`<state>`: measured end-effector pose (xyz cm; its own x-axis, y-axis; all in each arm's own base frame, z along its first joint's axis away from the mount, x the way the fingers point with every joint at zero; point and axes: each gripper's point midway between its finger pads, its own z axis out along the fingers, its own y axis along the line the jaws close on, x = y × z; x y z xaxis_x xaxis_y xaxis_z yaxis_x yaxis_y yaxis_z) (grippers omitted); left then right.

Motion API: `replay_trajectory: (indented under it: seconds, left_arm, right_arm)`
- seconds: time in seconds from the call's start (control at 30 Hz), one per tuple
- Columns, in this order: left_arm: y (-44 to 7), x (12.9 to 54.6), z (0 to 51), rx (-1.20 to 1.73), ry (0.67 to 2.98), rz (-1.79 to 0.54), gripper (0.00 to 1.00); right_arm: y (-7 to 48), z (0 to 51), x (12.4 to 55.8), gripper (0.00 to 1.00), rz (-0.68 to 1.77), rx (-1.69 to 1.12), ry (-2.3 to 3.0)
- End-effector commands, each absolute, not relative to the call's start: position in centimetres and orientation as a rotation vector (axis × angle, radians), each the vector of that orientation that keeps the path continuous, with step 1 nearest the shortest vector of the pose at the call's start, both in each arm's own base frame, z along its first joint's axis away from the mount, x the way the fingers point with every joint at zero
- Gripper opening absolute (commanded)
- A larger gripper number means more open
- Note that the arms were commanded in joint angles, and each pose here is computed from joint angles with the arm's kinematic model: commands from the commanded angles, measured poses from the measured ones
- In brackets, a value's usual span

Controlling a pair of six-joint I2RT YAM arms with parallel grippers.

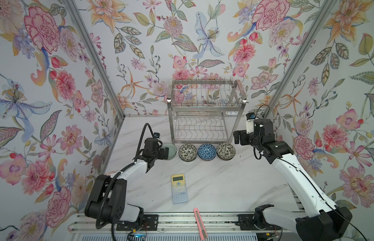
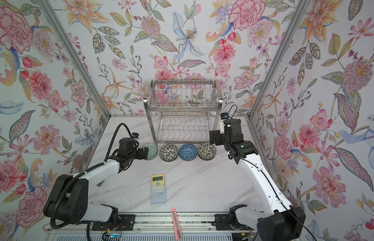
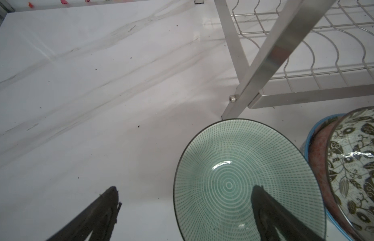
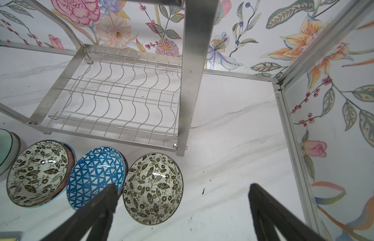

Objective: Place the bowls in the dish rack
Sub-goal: 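Lower the left gripper onto the rim of the pale green bowl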

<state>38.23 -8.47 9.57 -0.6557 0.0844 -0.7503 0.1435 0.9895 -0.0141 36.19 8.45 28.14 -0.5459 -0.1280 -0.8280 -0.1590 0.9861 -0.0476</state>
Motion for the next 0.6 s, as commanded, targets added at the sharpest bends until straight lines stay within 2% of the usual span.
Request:
replay_trajectory:
  seconds: [0.0, 0.33, 0.43, 0.57]
  left_arm:
    - [-8.8, 39.0, 10.1, 0.144, 2.273, -0.138, 0.99]
    - [-8.8, 39.4, 8.8, 0.141, 2.302, -0.147, 0.99]
    - [-8.6, 39.7, 8.6, 0.129, 2.304, -0.15, 0.94]
    - [-8.5, 40.2, 8.7, 0.118, 2.299, -0.157, 0.82]
  right_arm:
    - [8.5, 27.4, 36.1, 0.99, 0.06, -0.192, 2.175]
    - [8.6, 27.5, 36.0, 0.99, 0.064, -0.196, 2.173]
    - [8.6, 27.6, 35.9, 0.99, 0.069, -0.198, 2.169]
    - [8.6, 27.8, 35.9, 0.99, 0.069, -0.197, 2.165]
